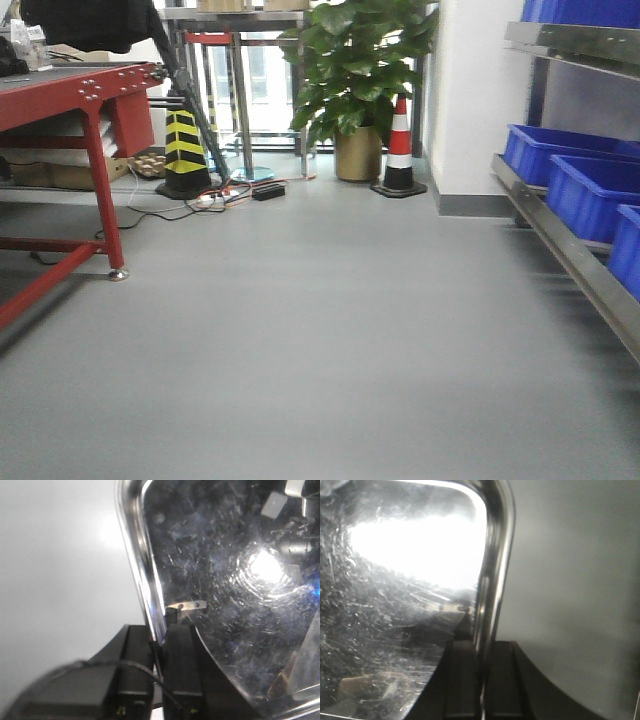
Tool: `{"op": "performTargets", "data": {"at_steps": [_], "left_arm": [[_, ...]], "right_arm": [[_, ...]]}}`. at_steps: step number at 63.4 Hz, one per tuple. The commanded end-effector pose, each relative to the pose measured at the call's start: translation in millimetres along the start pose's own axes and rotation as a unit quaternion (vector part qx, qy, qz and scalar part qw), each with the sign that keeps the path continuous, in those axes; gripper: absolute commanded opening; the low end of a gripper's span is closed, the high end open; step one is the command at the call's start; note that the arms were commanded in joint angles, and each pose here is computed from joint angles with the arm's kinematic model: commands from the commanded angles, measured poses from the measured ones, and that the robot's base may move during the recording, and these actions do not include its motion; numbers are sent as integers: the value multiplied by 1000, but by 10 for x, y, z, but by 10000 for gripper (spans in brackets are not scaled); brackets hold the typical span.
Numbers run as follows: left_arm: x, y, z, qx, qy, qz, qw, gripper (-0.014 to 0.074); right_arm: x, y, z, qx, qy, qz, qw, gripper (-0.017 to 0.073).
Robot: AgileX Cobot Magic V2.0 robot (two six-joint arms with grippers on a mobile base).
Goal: Stack silver trays without gaps
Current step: 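Hold the silver tray in both grippers while driving to the other shelf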
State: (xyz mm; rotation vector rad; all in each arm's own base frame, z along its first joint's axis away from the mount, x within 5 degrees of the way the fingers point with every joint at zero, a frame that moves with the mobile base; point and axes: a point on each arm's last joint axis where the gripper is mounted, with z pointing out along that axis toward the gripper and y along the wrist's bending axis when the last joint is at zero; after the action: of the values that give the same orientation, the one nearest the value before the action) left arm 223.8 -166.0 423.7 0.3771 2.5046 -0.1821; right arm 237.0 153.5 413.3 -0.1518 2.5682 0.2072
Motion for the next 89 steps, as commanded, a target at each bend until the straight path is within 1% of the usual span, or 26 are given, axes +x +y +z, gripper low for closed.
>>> {"op": "performTargets", "data": {"at_steps": [1, 89], "left_arm": [[-16, 39, -220, 3, -30, 7, 1000, -48], [-16, 39, -220, 3, -30, 7, 1000, -48]], "right_arm": [[-81, -40, -210, -1, -57, -17, 998, 56], [-81, -40, -210, -1, -57, -17, 998, 56]]}}
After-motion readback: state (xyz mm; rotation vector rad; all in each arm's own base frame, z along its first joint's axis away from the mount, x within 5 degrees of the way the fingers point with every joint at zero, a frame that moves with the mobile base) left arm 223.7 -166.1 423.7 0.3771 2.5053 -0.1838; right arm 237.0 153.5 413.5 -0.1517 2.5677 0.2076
